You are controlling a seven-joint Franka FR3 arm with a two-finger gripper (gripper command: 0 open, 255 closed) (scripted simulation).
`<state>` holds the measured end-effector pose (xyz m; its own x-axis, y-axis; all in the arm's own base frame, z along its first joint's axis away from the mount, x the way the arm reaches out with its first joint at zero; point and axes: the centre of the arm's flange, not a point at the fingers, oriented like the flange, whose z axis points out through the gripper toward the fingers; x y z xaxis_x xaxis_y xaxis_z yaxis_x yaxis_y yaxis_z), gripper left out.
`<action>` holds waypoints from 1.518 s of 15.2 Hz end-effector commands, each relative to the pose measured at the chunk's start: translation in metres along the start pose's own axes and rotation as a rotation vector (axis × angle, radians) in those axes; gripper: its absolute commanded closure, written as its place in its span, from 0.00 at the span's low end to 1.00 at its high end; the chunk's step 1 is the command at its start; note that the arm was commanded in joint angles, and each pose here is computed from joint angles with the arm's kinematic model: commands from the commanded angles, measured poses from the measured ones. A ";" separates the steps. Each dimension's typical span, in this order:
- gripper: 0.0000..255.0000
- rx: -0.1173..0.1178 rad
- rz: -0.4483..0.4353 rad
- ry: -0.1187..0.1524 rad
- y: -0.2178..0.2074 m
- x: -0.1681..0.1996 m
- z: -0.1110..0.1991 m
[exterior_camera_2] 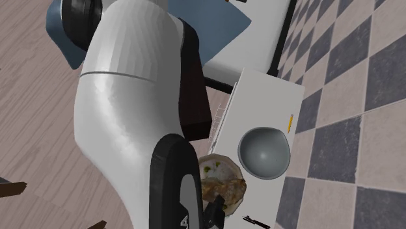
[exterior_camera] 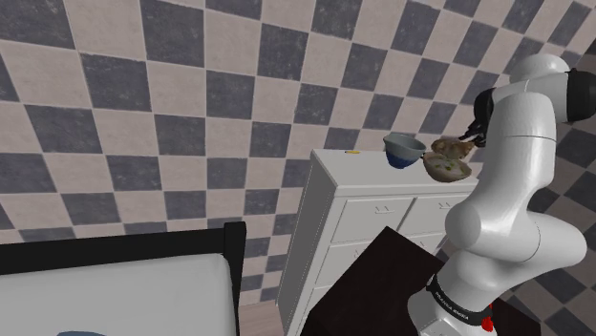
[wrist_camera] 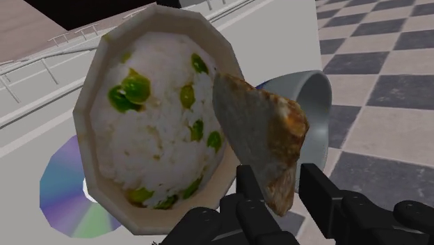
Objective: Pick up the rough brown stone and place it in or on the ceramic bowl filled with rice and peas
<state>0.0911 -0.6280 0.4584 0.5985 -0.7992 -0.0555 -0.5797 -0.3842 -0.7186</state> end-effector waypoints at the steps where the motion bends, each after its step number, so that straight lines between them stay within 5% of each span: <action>1: 1.00 0.000 0.000 0.000 0.007 0.001 0.007; 12: 1.00 0.000 0.000 0.000 0.022 0.002 0.021; 13: 0.00 0.000 0.000 0.000 0.022 0.002 0.021; 18: 0.00 0.000 0.000 0.000 0.022 0.002 0.021; 23: 0.00 0.000 0.000 0.000 0.022 0.002 -0.029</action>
<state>0.0660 -0.6495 0.4574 0.5975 -0.8000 -0.0543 -0.5800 -0.3844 -0.7182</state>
